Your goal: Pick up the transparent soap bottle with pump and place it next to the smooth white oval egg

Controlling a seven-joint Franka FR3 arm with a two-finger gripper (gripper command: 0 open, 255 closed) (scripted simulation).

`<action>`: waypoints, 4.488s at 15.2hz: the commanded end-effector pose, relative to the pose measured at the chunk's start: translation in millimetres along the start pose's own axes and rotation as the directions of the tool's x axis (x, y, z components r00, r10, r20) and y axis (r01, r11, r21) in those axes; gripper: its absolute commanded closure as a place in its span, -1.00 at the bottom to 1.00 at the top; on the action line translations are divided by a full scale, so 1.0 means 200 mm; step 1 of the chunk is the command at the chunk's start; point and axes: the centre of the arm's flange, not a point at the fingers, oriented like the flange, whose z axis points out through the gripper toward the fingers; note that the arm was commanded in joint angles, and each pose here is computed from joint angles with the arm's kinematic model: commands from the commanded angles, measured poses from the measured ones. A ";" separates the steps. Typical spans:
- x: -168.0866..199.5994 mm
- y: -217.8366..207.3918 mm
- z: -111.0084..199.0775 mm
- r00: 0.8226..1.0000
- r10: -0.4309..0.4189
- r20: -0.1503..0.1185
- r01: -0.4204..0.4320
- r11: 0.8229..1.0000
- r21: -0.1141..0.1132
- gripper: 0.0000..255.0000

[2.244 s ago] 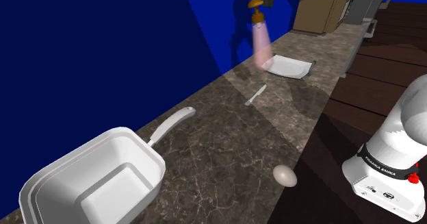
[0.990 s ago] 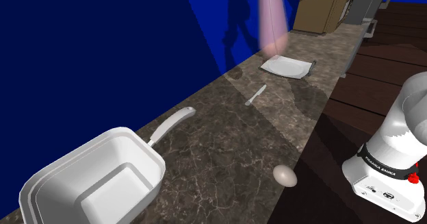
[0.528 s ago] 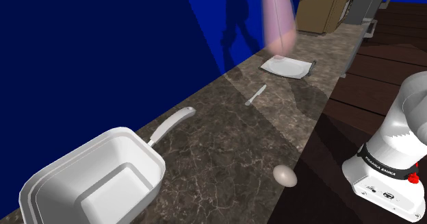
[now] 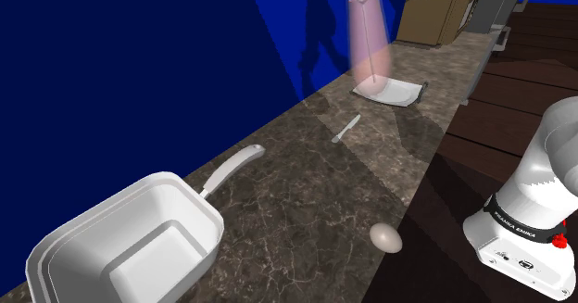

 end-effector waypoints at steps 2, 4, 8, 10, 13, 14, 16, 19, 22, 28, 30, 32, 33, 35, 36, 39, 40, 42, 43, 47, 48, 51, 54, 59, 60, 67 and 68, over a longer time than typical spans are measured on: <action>0.00 0.01 0.08 1.000 0.000 -0.001 0.000 1.000 0.000 1.00; 0.01 0.02 0.14 1.000 0.000 -0.001 0.000 1.000 0.000 1.00; 0.01 0.04 0.24 1.000 0.000 -0.001 0.000 1.000 0.000 1.00; 0.01 0.05 0.29 1.000 0.000 -0.001 0.000 1.000 0.000 1.00; 0.02 0.06 0.37 1.000 0.000 -0.001 0.000 1.000 0.000 1.00; 0.02 0.07 0.40 1.000 0.000 -0.001 0.000 1.000 0.000 1.00; 0.02 0.08 0.45 1.000 0.000 -0.001 0.000 1.000 0.000 1.00; 0.03 0.09 0.53 1.000 0.000 -0.001 0.000 1.000 0.000 1.00; 0.03 0.10 0.60 1.000 0.000 -0.001 0.000 1.000 0.000 1.00; 0.04 0.13 0.76 1.000 0.000 -0.001 0.000 1.000 0.000 1.00; 0.04 0.14 0.81 1.000 0.000 -0.001 0.000 1.000 0.000 1.00; 0.04 0.15 0.86 1.000 0.000 -0.001 0.000 1.000 0.000 1.00; 0.04 0.15 0.89 1.000 0.000 -0.001 0.000 1.000 0.000 1.00; 0.05 0.16 0.94 1.000 0.000 -0.001 0.000 1.000 0.000 1.00; 0.05 0.17 0.97 1.000 0.000 -0.001 0.000 1.000 0.000 1.00; 0.05 0.18 1.05 1.000 0.000 -0.001 0.000 1.000 0.000 1.00; 0.05 0.19 1.07 1.000 0.000 -0.001 0.000 1.000 0.000 1.00; 0.06 0.20 1.12 1.000 0.000 -0.001 0.000 1.000 0.000 1.00; 0.06 0.20 1.15 1.000 0.000 -0.001 0.000 1.000 0.000 1.00; 0.06 0.22 1.25 1.000 0.000 -0.001 0.000 1.000 0.000 1.00; 0.06 0.22 1.28 1.000 0.000 -0.001 0.000 1.000 0.000 1.00; 0.07 0.24 1.36 1.000 0.000 -0.001 0.000 1.000 0.000 1.00; 0.07 0.25 1.44 1.000 0.000 -0.001 0.000 1.000 0.000 1.00; 0.07 0.26 1.47 1.000 0.000 -0.001 0.000 1.000 0.000 1.00; 0.07 0.26 1.47 1.000 0.000 -0.001 0.000 1.000 0.000 1.00; 0.07 0.26 1.47 1.000 0.000 -0.001 0.000 1.000 0.000 -1.00; 0.07 0.26 1.47 1.000 0.000 -0.001 0.000 1.000 0.000 -1.00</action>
